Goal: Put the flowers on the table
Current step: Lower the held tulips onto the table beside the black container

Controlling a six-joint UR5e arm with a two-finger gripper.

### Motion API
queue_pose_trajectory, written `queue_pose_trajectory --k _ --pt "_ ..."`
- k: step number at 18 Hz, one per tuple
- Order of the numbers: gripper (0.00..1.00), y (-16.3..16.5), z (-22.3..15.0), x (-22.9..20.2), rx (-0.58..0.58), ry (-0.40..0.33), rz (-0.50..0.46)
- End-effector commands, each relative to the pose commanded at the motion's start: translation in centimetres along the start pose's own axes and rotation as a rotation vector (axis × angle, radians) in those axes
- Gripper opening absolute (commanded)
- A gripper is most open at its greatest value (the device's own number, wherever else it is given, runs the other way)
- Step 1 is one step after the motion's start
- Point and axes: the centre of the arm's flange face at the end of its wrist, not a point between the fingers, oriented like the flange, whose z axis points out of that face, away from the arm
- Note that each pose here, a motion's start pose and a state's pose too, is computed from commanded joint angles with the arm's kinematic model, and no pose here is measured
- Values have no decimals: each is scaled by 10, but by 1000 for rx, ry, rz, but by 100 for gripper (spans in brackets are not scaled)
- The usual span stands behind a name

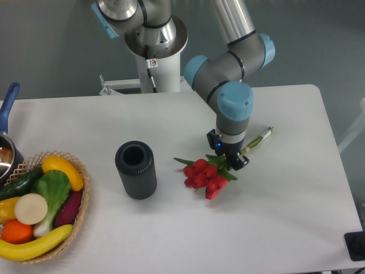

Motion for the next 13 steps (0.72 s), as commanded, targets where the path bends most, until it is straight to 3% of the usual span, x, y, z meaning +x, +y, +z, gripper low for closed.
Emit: queue_pose_trajectory --k 1,9,13 --pt "100 0 -12 -9 4 -35 0" --pt "100 22 -147 -15 74 -266 -41" --pt "100 57 -193 -10 146 -296 -73"
